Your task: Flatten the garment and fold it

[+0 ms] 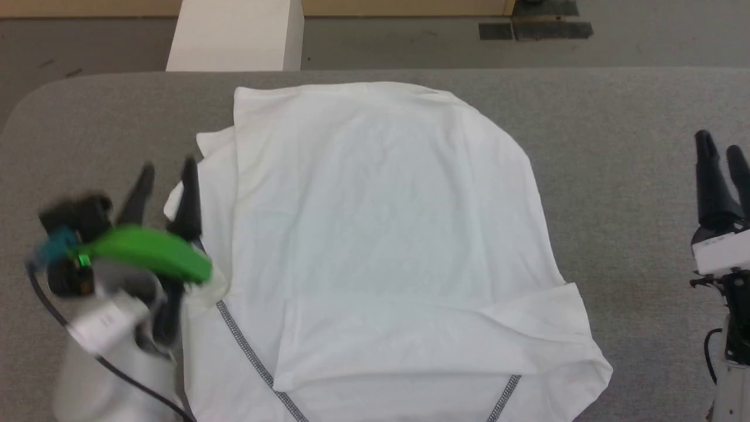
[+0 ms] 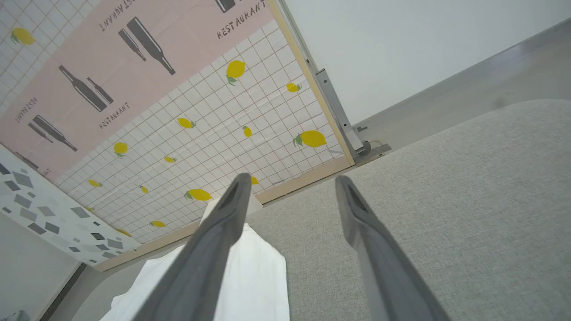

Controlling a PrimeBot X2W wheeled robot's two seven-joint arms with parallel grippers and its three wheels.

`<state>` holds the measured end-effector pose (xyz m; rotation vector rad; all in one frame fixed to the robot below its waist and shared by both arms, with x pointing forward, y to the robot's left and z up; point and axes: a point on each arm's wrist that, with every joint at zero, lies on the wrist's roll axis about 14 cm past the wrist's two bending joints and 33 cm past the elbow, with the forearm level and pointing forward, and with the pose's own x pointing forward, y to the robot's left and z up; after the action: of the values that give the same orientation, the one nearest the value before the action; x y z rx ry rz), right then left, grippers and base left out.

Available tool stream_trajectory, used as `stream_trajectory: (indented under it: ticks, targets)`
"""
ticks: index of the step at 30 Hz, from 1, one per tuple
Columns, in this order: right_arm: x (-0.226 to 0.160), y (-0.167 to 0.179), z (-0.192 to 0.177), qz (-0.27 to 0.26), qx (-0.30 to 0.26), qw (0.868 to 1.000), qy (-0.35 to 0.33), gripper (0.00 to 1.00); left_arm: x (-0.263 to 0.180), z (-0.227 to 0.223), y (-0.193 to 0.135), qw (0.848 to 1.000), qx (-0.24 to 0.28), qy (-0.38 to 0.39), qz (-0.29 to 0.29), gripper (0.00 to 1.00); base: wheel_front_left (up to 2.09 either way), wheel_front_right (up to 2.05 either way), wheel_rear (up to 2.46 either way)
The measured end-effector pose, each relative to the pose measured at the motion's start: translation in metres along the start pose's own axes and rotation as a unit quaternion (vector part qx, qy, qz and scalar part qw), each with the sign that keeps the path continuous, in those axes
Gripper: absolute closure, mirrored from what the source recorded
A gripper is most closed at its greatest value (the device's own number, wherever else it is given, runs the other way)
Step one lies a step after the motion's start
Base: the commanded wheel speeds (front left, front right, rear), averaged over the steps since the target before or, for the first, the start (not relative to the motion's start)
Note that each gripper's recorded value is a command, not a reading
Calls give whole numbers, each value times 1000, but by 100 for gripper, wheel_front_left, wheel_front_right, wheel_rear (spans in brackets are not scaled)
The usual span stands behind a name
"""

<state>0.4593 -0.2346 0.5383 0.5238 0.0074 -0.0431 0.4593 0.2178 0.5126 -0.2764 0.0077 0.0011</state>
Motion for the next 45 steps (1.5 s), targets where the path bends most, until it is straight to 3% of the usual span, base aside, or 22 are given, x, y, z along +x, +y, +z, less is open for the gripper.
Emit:
stream_trajectory:
  ticks: [7, 12, 17, 24, 27, 28, 29, 30, 33, 38, 41, 45]
  targets:
    - [11, -17, -20, -20, -8, 999, 25, 0, 81, 8, 30, 989, 32, 144, 15, 0, 0, 0, 0]
    - [17, -36, -40, -42, -11, 998, 46, 0, 105, -20, 51, 958, 60, 279, 39, 0, 0, 0, 0]
    - [19, -59, -56, -69, -14, 996, 61, 0, 108, -68, 59, 916, 75, 391, 45, 0, 0, 0, 0]
    - [18, -84, -73, -99, -21, 992, 77, 0, 106, -123, 56, 880, 72, 468, 37, 0, 0, 0, 0]
    - [18, -90, -79, -107, -23, 990, 84, 0, 106, -133, 57, 872, 73, 482, 37, 0, 0, 0, 0]
    - [19, -91, -81, -108, -24, 990, 86, 0, 107, -134, 58, 872, 74, 482, 37, 34, 0, 0, 0]
    - [19, -92, -82, -109, -24, 990, 87, 0, 108, -135, 58, 872, 75, 482, 37, 96, 0, 0, 0]
    - [19, -92, -83, -109, -24, 990, 88, 0, 108, -136, 59, 872, 75, 482, 37, 100, 0, 0, 0]
    - [22, -91, -84, -107, -23, 990, 88, 0, 111, -131, 62, 886, 62, 457, 40, 100, 0, 0, 0]
    - [23, -84, -81, -100, -18, 991, 82, 0, 113, -109, 71, 925, -9, 373, 73, 100, 0, 0, 0]
    - [22, -79, -76, -94, -12, 992, 78, 0, 110, -81, 94, 944, -30, 308, 115, 100, 0, 0, 0]
    - [21, -70, -66, -85, -6, 994, 65, 0, 87, -40, 141, 955, -34, 230, 187, 100, 0, 0, 0]
